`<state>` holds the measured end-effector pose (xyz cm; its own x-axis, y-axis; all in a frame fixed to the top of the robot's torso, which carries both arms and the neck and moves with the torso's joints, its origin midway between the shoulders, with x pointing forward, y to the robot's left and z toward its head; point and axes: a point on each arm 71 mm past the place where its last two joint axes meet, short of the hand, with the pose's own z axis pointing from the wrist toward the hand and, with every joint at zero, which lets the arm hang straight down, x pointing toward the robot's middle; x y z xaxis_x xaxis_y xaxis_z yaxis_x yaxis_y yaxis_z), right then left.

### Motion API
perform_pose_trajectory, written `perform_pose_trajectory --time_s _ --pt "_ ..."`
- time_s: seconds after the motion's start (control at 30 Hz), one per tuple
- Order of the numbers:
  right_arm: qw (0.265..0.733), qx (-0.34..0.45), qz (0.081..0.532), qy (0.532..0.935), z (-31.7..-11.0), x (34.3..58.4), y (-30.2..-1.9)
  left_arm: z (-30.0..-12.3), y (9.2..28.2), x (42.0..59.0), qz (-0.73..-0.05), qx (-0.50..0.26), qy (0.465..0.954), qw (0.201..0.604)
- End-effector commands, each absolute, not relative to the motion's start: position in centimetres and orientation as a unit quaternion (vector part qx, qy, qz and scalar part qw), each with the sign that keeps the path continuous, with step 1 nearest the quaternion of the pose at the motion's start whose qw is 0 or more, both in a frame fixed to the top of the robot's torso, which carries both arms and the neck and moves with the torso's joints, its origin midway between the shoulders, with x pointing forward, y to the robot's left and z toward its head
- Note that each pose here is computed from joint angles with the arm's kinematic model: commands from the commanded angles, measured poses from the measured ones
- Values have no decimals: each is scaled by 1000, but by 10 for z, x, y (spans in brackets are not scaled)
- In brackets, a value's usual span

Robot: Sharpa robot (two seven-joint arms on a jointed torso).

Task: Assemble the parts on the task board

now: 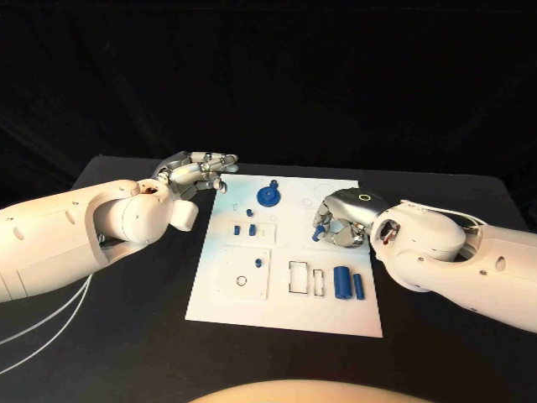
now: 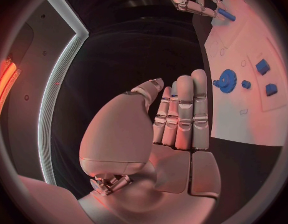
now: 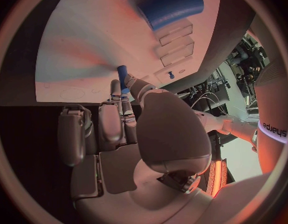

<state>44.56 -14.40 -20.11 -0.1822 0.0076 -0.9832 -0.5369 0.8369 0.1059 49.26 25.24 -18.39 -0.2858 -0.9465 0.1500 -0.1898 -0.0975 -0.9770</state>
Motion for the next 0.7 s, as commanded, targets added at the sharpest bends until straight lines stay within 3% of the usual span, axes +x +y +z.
perform_pose_trajectory --time_s 0.03,0.43,0.7 --pt "620 -171 238 728 -198 443 -143 -183 251 492 -560 -488 580 335" --pt "624 -162 262 718 -175 433 -144 -184 251 493 -559 -488 581 336" --pt "614 -175 312 704 -163 413 -117 -185 248 494 -560 -487 581 333"
